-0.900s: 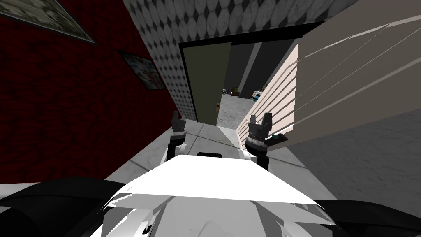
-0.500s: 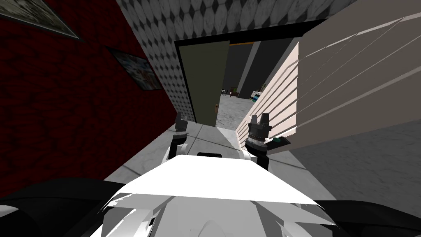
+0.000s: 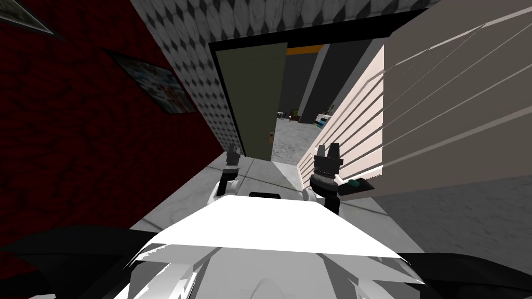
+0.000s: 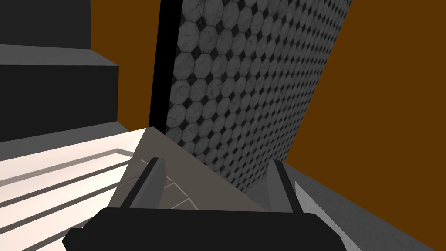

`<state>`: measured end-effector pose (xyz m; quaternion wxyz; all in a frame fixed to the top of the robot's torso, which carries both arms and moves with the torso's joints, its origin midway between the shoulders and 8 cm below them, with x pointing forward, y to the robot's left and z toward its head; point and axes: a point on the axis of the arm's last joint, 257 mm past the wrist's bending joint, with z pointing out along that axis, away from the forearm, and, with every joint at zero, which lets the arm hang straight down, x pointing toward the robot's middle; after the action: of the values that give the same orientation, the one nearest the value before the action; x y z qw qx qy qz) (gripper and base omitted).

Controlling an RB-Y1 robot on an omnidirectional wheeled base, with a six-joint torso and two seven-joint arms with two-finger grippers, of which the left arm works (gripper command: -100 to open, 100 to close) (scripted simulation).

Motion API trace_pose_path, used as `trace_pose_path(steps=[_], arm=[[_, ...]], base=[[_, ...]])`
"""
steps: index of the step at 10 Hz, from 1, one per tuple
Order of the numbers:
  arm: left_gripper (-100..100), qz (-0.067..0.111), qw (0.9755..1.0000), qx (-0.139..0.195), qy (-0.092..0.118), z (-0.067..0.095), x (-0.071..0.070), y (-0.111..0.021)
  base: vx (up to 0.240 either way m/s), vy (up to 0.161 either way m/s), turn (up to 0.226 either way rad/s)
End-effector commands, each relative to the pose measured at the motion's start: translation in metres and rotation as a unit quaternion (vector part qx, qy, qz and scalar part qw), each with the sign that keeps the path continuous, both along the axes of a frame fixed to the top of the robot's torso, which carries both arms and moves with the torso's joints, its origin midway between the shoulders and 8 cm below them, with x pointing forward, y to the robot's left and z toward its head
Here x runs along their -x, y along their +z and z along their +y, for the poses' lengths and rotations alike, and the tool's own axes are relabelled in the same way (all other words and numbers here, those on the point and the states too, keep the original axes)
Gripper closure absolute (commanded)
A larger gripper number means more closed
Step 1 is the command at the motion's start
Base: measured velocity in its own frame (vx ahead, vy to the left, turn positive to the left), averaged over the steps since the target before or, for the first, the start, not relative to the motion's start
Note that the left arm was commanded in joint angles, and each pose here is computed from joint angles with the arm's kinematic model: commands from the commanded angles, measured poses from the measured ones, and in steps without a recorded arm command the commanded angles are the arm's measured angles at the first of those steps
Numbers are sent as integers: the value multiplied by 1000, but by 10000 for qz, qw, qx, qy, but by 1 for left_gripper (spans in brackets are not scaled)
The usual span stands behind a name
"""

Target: Pull the door open

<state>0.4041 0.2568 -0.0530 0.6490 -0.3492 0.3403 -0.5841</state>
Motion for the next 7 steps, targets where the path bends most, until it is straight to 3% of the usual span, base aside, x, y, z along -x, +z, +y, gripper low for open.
trace_pose_path(steps=[1,4,7], arm=[[-100,174,9998,-8,-69,0,-10,-14],[-100,358,9993,-10,-132,-1,-21,-31],[-100,682,9974,-4,-221,-2,-39,-61]], base=[[151,-62,-88],[133,-57,-33],[135,-65,-66]])
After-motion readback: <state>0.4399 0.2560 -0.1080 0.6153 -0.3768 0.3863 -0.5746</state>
